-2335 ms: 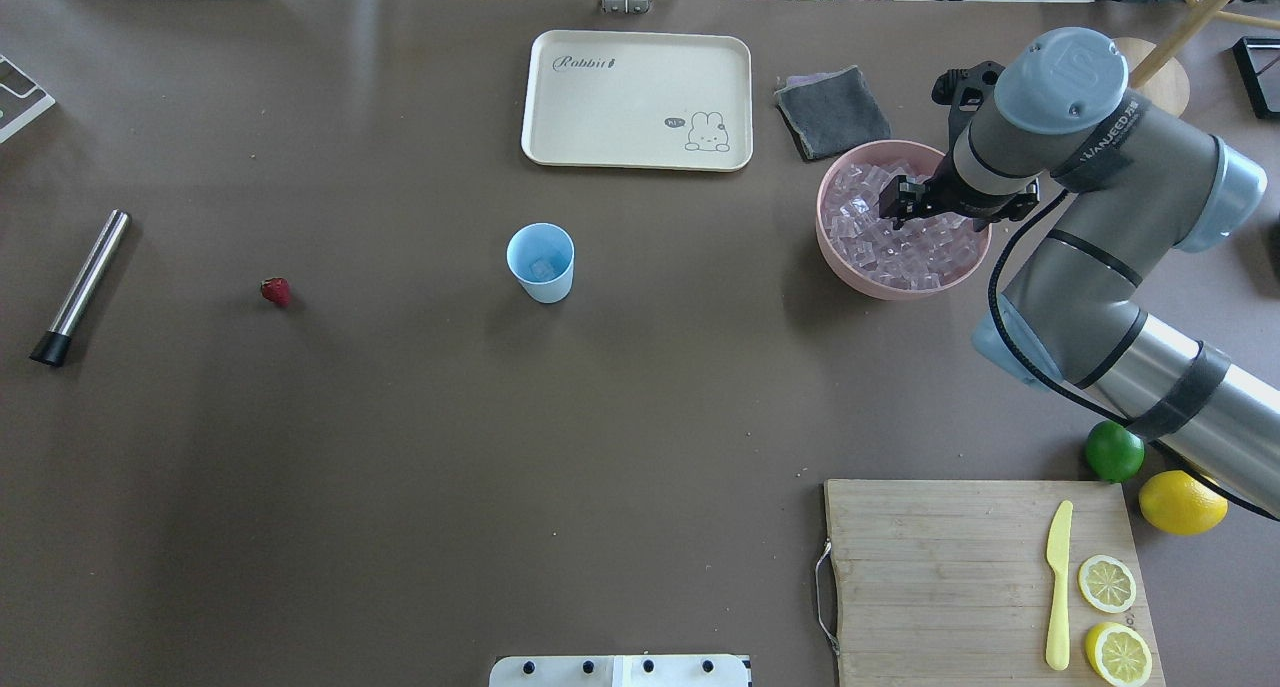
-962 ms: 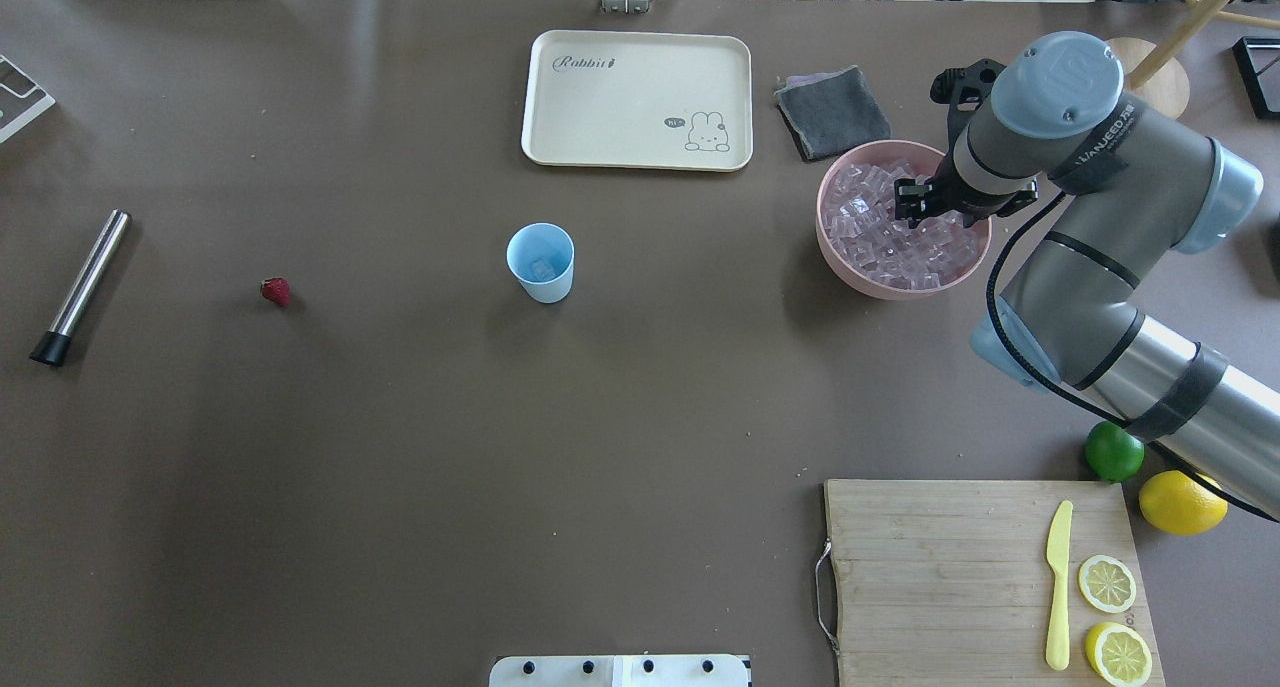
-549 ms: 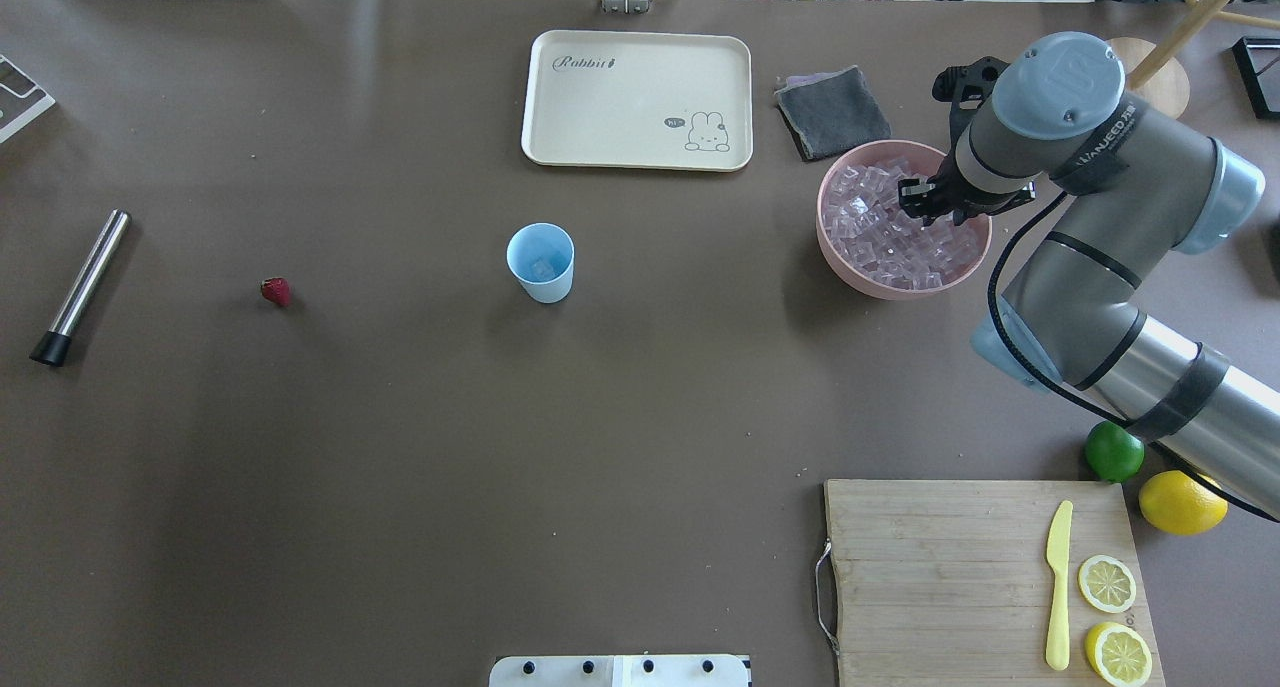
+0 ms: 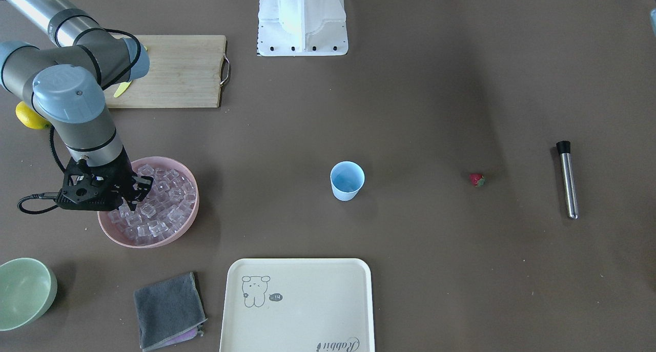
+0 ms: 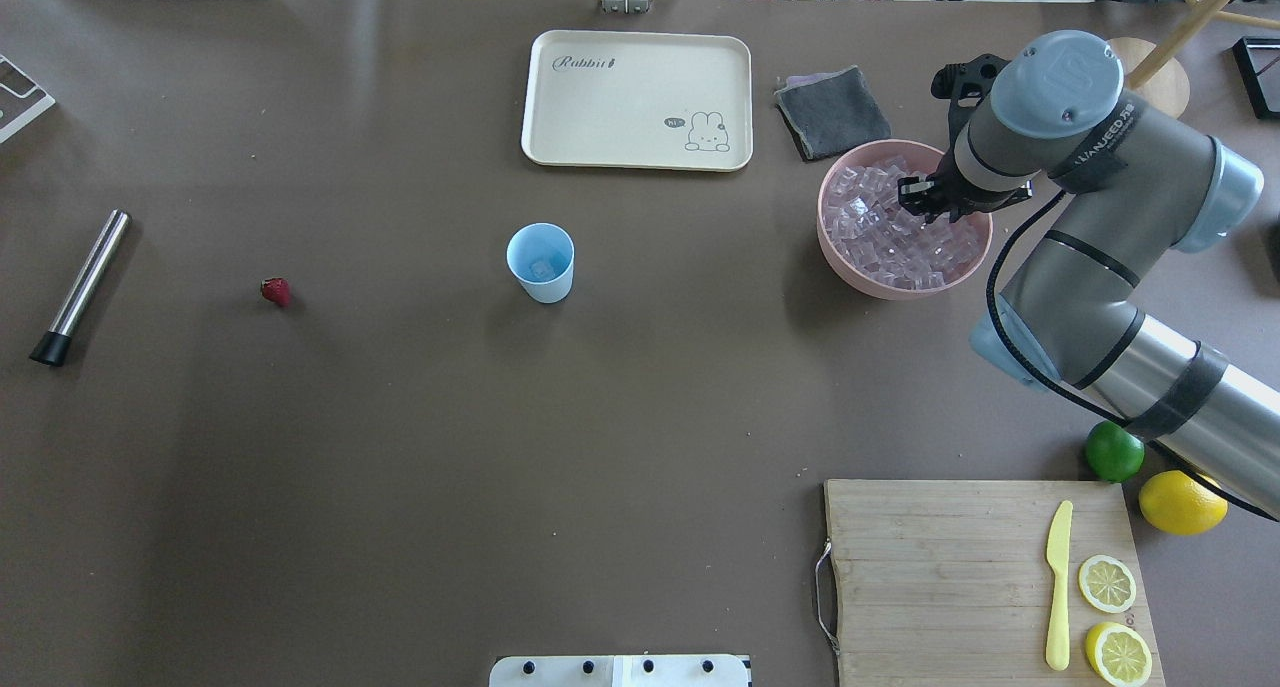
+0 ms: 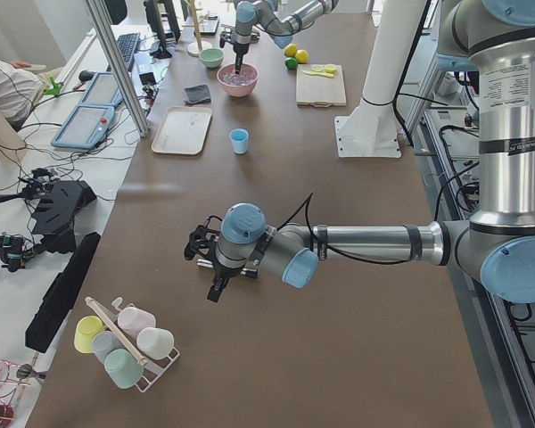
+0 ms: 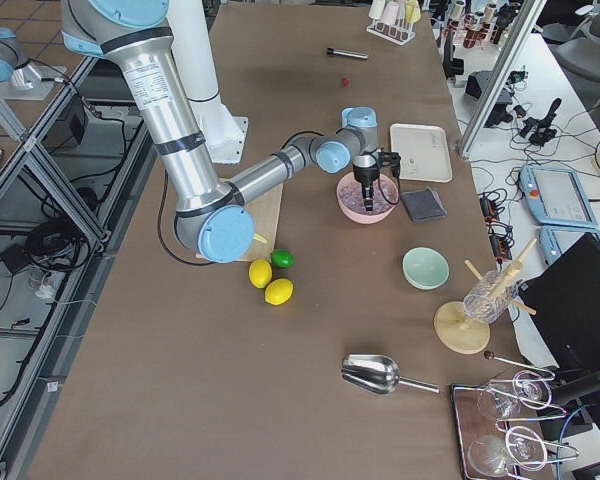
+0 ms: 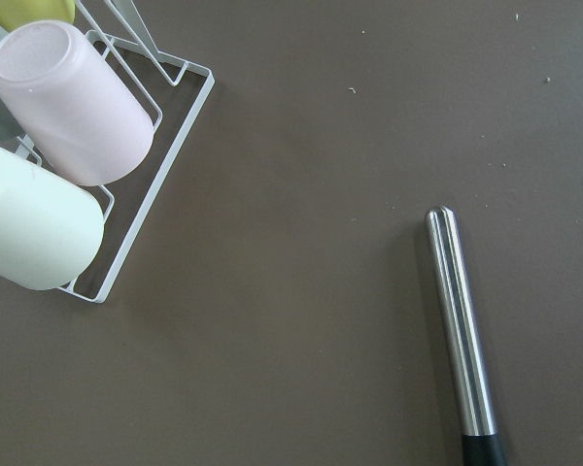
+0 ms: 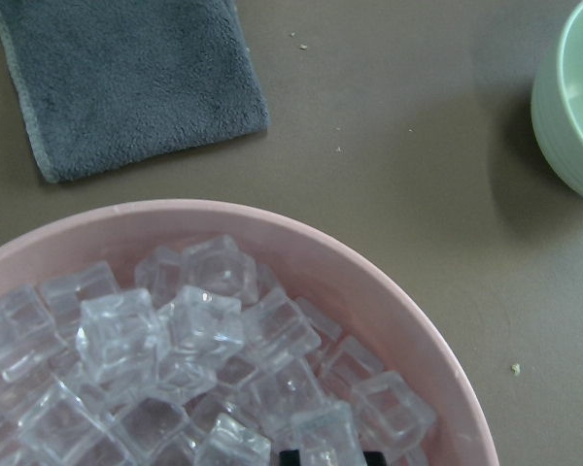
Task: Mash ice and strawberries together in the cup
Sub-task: 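Carry the ice cube with the right gripper over the light-blue cup, then open the right gripper to drop the ice cube into the cup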
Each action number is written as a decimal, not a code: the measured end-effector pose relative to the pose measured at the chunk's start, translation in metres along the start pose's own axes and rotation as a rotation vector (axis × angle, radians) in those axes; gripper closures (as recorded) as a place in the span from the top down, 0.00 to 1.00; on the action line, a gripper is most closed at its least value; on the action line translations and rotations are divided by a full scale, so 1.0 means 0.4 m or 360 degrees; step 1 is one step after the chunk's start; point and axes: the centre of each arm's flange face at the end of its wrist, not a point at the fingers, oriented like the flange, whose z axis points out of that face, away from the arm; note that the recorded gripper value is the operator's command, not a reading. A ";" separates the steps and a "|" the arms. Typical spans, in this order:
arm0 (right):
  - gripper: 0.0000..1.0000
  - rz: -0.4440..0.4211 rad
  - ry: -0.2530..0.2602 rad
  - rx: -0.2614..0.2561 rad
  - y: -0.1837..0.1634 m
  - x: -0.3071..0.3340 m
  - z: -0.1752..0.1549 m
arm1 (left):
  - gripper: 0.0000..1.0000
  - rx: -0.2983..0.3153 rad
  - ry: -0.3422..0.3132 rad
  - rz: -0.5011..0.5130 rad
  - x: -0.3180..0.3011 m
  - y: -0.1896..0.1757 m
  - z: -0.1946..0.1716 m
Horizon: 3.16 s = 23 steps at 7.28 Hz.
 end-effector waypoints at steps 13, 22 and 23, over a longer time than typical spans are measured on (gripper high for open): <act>0.00 0.0090 -0.0259 0.0122 0.114 -0.988 -0.415 | 0.97 0.0026 0.0018 -0.0026 0.008 -0.015 0.000; 0.99 0.0069 -0.0199 0.0173 0.155 -1.057 -0.263 | 0.97 0.0031 0.0017 -0.0022 0.008 -0.030 0.001; 1.00 0.0069 -0.0203 0.0175 0.156 -1.058 -0.262 | 0.97 0.0032 0.0017 -0.0021 0.009 -0.030 0.000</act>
